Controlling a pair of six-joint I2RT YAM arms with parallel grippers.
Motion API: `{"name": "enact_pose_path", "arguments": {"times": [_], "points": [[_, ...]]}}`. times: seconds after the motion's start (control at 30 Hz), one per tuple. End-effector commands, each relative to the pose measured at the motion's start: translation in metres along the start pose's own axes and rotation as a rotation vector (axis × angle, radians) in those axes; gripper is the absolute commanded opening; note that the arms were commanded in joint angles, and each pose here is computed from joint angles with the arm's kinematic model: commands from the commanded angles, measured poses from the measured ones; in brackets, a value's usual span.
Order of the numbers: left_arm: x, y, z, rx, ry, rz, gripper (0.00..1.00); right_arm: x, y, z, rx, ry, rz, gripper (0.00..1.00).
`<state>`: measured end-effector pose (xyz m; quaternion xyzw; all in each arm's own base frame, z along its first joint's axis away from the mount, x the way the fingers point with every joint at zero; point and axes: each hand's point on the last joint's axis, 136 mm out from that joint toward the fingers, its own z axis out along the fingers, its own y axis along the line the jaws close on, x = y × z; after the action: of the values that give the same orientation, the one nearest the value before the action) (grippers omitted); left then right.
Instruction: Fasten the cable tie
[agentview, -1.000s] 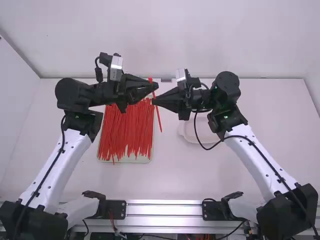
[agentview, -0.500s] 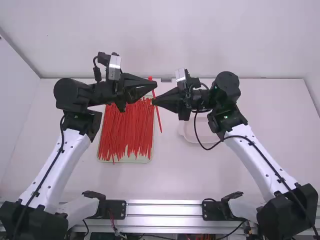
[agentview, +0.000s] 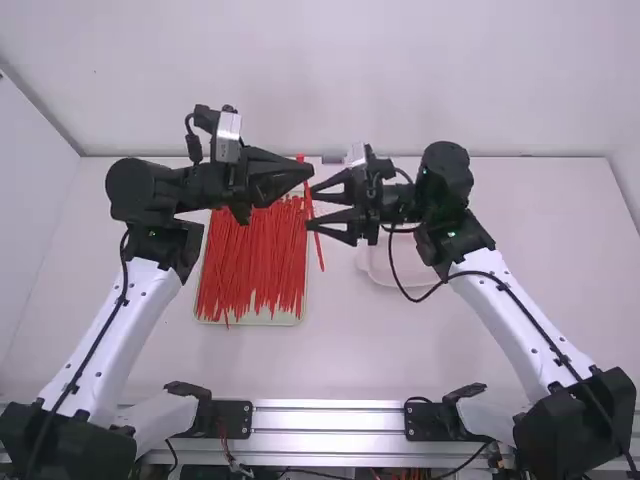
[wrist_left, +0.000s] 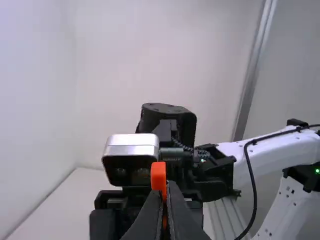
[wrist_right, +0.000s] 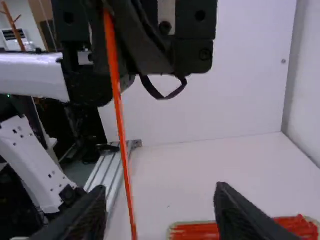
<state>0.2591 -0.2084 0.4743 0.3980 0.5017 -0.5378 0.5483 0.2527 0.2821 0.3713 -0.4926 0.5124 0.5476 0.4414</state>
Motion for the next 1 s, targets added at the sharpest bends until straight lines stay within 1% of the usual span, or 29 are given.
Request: {"name": "enact_pose_path", "arguments": {"times": [0.0,0.07,0.1,0.13,0.2,0.27,0.33,0.47,0.63,0.77,0.83,0.93,0.97], "points": [[-0.018,-0.003,-0.004,-0.017,-0.004,0.066,0.02,-0.011,0.005,-0.001,-0.007,-0.004,-0.085,0.71],[-0.017,0.009,-0.008,-0.068,-0.003,0.034,0.02,-0.009,0.004,-0.002,-0.004,0.002,-0.071,0.76],[-0.016,0.02,-0.011,-0.118,-0.002,0.019,0.02,-0.007,0.002,-0.004,0.005,0.006,-0.056,0.91],[-0.014,0.026,-0.013,-0.145,0.001,0.006,0.02,-0.006,0.0,-0.006,0.012,0.009,-0.043,1.0],[-0.01,0.033,-0.015,-0.175,0.008,0.003,0.02,-0.005,-0.005,-0.011,0.03,0.011,-0.029,0.99],[-0.005,0.037,-0.017,-0.191,0.023,0.013,0.02,-0.001,-0.013,-0.021,0.063,0.017,0.009,0.99],[0.0,0.047,-0.017,-0.212,0.029,0.001,0.02,0.004,-0.021,-0.031,0.099,0.025,0.011,0.99],[0.016,0.079,-0.019,-0.263,0.032,-0.061,0.02,0.015,-0.028,-0.05,0.126,0.053,-0.094,0.99],[0.035,0.116,-0.026,-0.298,0.024,-0.172,0.02,0.028,-0.029,-0.058,0.131,0.081,-0.169,0.99],[0.051,0.15,-0.038,-0.337,-0.006,-0.328,0.02,0.034,-0.042,-0.066,0.194,0.123,-0.292,0.99],[0.062,0.17,-0.048,-0.363,-0.027,-0.434,0.02,0.04,-0.049,-0.07,0.234,0.155,-0.321,0.99],[0.074,0.185,-0.056,-0.38,-0.037,-0.515,0.02,0.041,-0.052,-0.073,0.245,0.165,-0.355,0.99],[0.082,0.192,-0.059,-0.385,-0.041,-0.568,0.02,0.037,-0.05,-0.072,0.232,0.153,-0.382,0.99]]}}
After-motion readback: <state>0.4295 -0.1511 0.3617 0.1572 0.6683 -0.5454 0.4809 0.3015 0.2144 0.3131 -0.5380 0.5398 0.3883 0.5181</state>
